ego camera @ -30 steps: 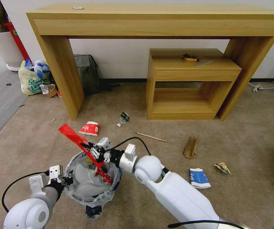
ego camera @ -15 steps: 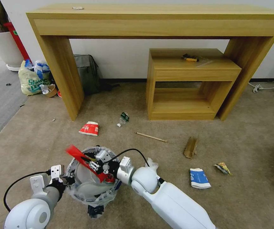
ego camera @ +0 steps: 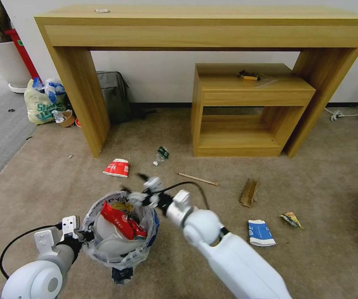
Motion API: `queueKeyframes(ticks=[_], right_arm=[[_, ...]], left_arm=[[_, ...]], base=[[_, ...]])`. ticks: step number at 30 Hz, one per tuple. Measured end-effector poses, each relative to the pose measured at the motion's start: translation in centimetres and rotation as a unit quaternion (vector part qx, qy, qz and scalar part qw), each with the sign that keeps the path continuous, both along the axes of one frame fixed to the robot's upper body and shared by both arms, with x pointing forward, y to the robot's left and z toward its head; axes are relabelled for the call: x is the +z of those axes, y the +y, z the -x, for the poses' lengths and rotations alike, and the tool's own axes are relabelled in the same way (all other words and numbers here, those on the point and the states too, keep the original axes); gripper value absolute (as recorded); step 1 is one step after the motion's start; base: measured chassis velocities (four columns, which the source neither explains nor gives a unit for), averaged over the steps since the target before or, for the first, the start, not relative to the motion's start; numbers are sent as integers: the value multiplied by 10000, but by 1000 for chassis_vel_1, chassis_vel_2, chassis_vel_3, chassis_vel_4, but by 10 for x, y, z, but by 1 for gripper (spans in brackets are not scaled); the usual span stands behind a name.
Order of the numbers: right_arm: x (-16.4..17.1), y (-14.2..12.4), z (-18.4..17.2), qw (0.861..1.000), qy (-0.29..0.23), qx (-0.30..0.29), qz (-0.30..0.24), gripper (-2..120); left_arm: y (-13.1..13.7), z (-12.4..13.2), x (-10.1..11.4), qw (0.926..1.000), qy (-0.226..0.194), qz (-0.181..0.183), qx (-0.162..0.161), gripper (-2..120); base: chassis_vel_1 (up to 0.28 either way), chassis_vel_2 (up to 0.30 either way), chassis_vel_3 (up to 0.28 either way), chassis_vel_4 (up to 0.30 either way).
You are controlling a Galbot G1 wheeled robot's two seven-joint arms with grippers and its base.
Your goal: Pick up the trash bin and place the garbage on the floor into it.
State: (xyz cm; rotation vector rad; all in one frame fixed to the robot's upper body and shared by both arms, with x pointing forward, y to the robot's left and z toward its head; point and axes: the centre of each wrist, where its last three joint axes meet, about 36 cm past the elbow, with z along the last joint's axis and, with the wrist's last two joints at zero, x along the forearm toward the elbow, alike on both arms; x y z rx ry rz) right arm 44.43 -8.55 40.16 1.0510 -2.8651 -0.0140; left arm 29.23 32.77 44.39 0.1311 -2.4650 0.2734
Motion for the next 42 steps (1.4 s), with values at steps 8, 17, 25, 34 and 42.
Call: queueKeyframes(ticks=[8,17,25,34,42], right_arm=[[-56,-76,-8,9836,1328,-1095,540,100],[-109,-85,-8,9426,2681,-1737,968,100],[-125,-77,-16,9207,3247,-1856,1115,100],[-154,-77,-26,8991,3738,-1936,1198,92],[-158,-75,-23,8973,3780,-1954,1175,63]], left_arm=[[4,3,-1,10000,-1,44,45,0],[5,3,0,10000,-2,38,42,0],[4,4,0,10000,-2,50,45,0],[4,4,2,10000,-27,48,43,0],[5,2,1,10000,-30,56,46,0]], base=[[0,0,0,0],[0,0,0,0],[0,0,0,0],[0,0,0,0],[0,0,0,0]])
